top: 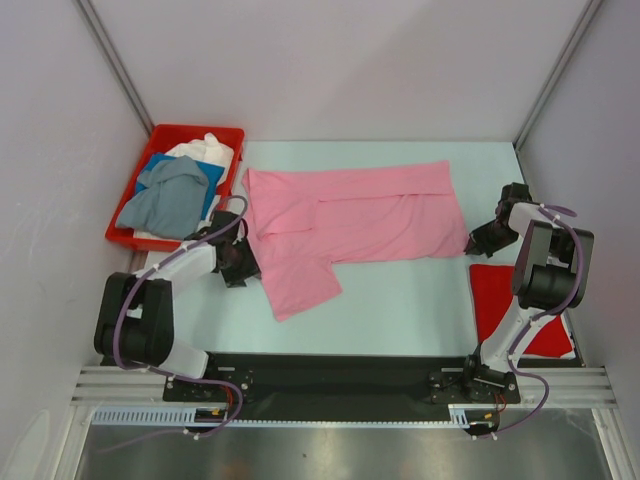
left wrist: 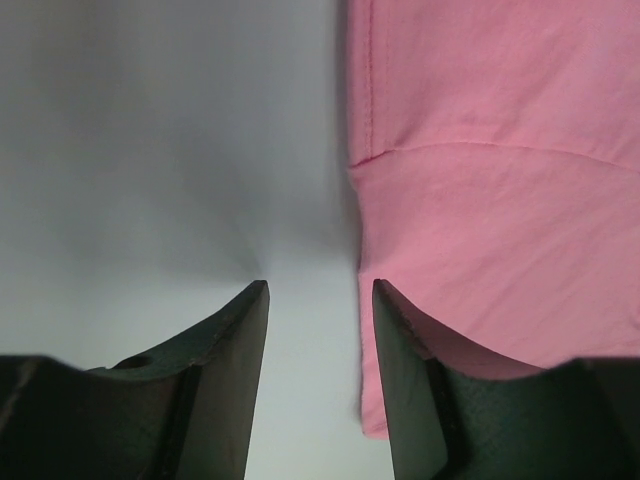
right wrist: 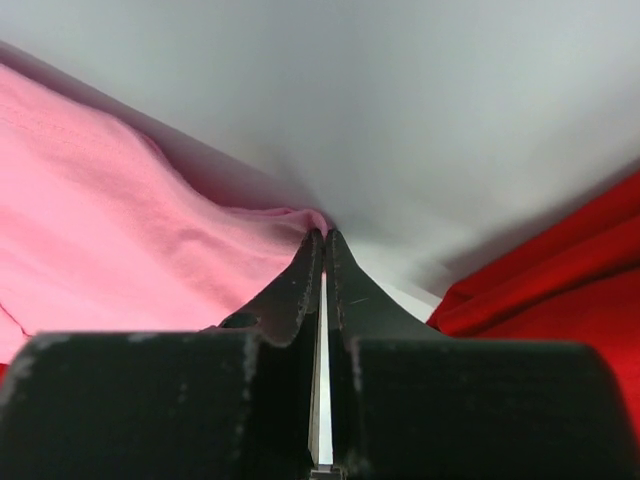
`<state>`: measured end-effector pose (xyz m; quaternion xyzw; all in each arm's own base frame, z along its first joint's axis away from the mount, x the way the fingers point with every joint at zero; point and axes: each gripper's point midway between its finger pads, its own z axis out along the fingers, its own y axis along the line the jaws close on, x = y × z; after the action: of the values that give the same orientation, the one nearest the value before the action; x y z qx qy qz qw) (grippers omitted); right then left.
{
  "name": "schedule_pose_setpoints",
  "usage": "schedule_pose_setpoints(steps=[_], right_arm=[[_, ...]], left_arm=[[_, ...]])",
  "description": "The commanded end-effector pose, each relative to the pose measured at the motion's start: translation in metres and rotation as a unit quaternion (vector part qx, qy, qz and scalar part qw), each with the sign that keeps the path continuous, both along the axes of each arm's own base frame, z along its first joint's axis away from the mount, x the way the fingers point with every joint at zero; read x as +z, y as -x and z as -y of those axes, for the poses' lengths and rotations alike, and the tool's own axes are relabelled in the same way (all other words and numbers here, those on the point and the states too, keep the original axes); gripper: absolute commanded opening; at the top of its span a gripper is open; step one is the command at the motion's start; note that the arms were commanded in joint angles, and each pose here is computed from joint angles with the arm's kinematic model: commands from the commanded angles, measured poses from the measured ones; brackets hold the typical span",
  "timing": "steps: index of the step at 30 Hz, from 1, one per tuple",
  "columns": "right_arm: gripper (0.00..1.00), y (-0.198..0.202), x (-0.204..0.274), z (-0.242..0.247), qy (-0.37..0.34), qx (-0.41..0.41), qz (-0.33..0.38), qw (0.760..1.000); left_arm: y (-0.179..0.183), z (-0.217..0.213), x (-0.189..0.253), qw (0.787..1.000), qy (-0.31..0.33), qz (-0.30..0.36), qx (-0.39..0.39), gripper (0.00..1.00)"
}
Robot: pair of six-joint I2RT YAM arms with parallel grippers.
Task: Fold and stack the t-shirts
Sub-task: Fold the tshirt
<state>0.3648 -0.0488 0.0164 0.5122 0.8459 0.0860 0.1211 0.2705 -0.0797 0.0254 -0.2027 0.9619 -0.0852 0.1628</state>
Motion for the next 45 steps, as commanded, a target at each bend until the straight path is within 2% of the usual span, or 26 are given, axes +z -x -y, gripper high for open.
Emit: schedule_pose_setpoints(steps=[1, 10, 16, 26, 30, 35, 44, 45], right_arm=[[0.0, -0.004, -0.014, -0.006, -0.011, 0.009, 0.003, 1.0], [0.0, -0.005, -0.014, -0.007, -0.015, 0.016, 0.005, 1.0], [0.0, -0.007, -0.016, -0.009, -0.02, 0.018, 0.004, 1.0], [0.0, -0.014, -0.011, -0.011, -0.026, 0.02, 0.013, 0.999], [0.0, -0.014, -0.011, -0.012, -0.027, 0.02, 0.013, 0.999], [0.0, -0.012, -0.012, -0.012, -0.026, 0.023, 0.011, 0.999], [0.0, -0.013, -0.011, -0.014, -0.026, 0.025, 0.013, 0.999], [0.0, -0.012, -0.011, -0.015, -0.026, 0.026, 0.012, 0.999]], left_arm=[[-0.013, 0.017, 0.001, 0.999, 0.02, 0.034, -0.007, 0.52], [-0.031, 0.016, -0.013, 0.998, 0.006, 0.055, -0.016, 0.52], [-0.033, 0.035, -0.014, 0.995, 0.059, 0.071, -0.031, 0.52], [0.002, 0.032, -0.024, 0.998, 0.066, 0.013, -0.004, 0.49], [0.009, 0.025, -0.024, 0.999, 0.049, -0.003, 0.008, 0.52], [0.008, 0.033, -0.025, 0.997, 0.072, -0.003, 0.006, 0.51], [0.017, 0.03, -0.037, 0.997, 0.07, -0.025, 0.021, 0.41], [0.017, 0.028, -0.037, 0.997, 0.068, -0.025, 0.025, 0.38]])
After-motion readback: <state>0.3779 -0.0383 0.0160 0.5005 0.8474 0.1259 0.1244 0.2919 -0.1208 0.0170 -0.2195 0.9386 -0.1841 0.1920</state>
